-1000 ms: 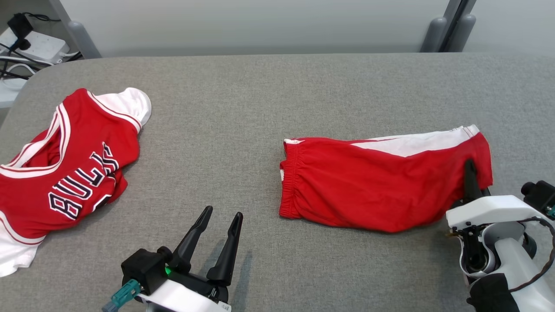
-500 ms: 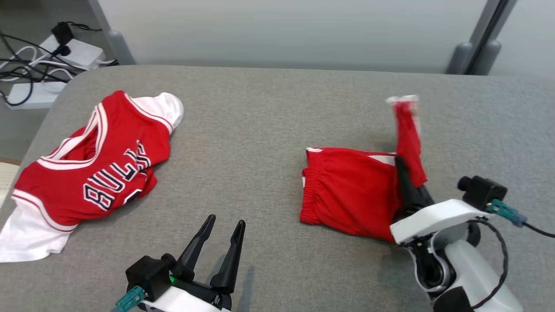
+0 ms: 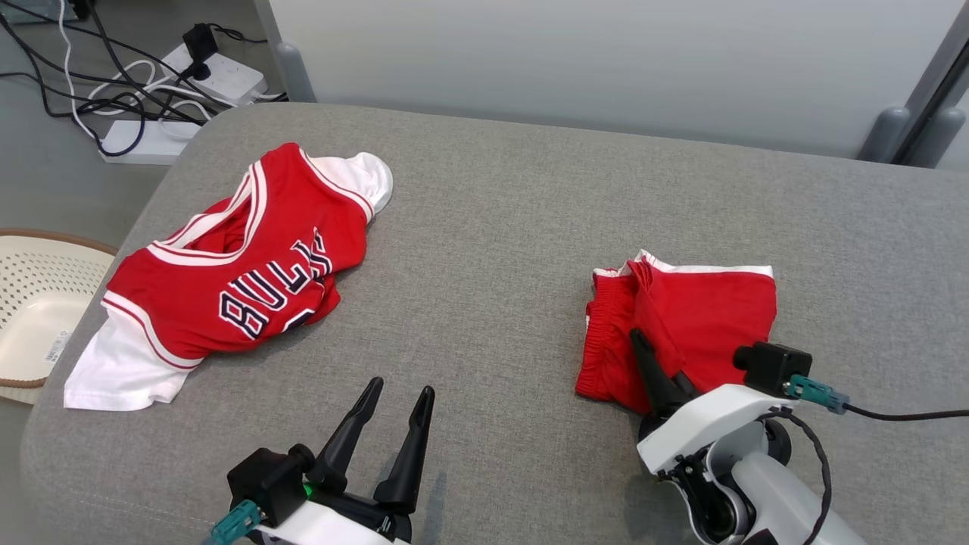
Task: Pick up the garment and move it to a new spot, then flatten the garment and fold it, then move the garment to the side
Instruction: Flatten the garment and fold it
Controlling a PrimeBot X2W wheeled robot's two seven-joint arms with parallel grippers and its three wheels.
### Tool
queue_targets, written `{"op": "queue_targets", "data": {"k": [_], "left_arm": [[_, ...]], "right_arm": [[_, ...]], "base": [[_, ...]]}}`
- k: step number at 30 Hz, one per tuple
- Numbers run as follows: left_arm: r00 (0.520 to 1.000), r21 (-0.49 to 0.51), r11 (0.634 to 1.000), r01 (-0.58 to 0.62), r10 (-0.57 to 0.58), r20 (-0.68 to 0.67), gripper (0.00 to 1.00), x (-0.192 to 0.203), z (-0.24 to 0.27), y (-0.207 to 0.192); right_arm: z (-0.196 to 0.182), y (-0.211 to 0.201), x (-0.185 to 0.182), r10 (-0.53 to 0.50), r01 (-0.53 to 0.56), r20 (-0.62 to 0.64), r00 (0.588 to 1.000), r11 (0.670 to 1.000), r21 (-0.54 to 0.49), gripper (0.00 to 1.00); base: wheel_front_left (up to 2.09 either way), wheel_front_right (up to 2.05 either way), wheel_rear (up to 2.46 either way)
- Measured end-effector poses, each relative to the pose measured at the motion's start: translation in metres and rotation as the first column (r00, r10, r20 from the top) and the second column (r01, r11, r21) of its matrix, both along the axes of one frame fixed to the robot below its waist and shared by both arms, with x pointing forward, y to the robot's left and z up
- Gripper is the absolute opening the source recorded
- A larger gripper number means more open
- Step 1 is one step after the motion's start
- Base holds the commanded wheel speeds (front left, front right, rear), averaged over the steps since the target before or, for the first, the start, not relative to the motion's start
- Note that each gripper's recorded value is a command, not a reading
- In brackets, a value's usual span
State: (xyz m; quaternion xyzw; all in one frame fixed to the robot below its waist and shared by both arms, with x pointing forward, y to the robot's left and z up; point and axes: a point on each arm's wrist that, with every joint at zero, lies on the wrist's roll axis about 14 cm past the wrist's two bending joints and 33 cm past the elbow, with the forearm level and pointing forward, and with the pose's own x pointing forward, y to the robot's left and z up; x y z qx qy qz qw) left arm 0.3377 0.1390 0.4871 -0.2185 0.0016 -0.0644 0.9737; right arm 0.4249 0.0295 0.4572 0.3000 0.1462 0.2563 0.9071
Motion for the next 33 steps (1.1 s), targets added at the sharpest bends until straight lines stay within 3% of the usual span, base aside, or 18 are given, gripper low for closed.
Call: {"op": "queue_targets", "data": {"k": [1,2,11,16,25,33], "left_arm": [[1.000,0.000,1.000,-0.006,0.006,0.000,1.00,-0.001,0.000,0.002],[1.000,0.001,1.000,-0.012,0.012,0.001,1.00,-0.001,0.000,0.003],[1.000,-0.003,1.000,-0.026,0.026,0.010,1.00,-0.003,0.003,0.007],[1.000,-0.009,1.000,-0.019,0.019,0.002,1.00,-0.003,0.000,0.004],[0.999,-0.003,1.000,-0.028,0.028,0.042,1.00,0.010,0.012,0.006],[0.991,0.017,0.994,-0.108,0.106,0.081,1.00,0.022,0.025,0.025]], "right_arm": [[0.001,0.005,-0.002,0.018,-0.018,-0.001,1.000,1.000,0.002,0.89],[0.001,0.010,-0.004,0.034,-0.034,-0.001,0.999,0.999,0.003,1.00],[0.007,0.045,-0.033,0.164,-0.163,-0.009,0.986,0.986,0.039,1.00],[0.029,0.049,-0.034,0.186,-0.188,0.073,0.980,0.982,0.033,1.00],[0.070,0.000,-0.002,0.069,-0.031,0.327,0.943,0.992,-0.121,1.00],[0.058,-0.071,-0.005,-0.064,0.179,0.393,0.917,0.948,-0.263,1.00]], "base": [[0.00,0.00,0.00],[0.00,0.00,0.00],[0.00,0.00,0.00],[0.00,0.00,0.00],[0.00,0.00,0.00],[0.00,0.00,0.00]]}}
